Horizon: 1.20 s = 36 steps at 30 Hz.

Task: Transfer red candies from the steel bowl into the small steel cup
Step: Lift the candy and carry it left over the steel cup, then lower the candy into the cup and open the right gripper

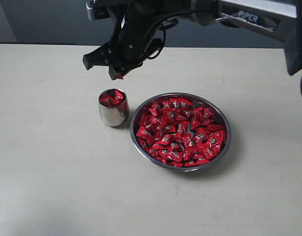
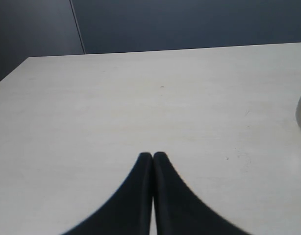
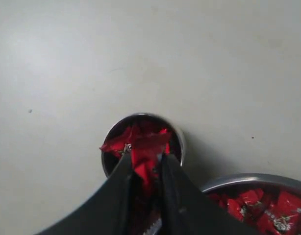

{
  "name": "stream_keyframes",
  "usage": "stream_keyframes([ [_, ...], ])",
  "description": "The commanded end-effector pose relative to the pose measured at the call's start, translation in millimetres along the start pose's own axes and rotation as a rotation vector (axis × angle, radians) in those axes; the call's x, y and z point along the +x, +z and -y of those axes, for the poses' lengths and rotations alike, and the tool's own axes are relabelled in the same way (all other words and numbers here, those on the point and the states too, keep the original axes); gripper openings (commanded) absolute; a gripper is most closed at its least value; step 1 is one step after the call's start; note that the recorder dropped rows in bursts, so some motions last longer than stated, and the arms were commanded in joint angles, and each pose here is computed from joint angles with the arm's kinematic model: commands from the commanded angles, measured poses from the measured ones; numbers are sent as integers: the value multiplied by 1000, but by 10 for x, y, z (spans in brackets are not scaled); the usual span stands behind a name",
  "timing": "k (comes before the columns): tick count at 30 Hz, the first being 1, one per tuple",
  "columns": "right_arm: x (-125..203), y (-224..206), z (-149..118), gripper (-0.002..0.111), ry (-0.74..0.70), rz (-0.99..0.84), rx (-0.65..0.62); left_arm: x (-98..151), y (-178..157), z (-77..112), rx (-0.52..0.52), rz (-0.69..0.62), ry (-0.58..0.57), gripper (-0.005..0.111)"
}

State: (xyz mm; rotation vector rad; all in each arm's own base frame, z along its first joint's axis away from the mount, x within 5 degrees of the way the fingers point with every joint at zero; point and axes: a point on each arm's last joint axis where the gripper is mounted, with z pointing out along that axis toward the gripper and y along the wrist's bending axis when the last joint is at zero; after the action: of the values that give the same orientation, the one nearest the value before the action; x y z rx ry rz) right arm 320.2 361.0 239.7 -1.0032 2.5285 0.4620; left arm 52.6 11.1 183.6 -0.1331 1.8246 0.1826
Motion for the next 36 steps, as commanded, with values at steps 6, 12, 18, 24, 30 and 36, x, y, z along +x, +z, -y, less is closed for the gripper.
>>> stream_keyframes([
  [6, 18, 280, -14, -1, -17, -20, -24, 6, 1, 3, 5, 8, 2, 0],
  [12, -28, 390, -32, -1, -10, -19, -53, 6, 1, 3, 5, 8, 2, 0],
  [18, 26, 508, -5, -1, -16, -68, -42, 6, 1, 3, 5, 8, 2, 0],
  [24, 40, 536, 27, -1, -38, -79, -12, 6, 1, 3, 5, 8, 2, 0],
  [30, 47, 548, 29, -1, -38, -84, -12, 6, 1, 3, 5, 8, 2, 0],
  [36, 50, 547, 29, -1, -38, -88, -12, 6, 1, 3, 5, 8, 2, 0],
])
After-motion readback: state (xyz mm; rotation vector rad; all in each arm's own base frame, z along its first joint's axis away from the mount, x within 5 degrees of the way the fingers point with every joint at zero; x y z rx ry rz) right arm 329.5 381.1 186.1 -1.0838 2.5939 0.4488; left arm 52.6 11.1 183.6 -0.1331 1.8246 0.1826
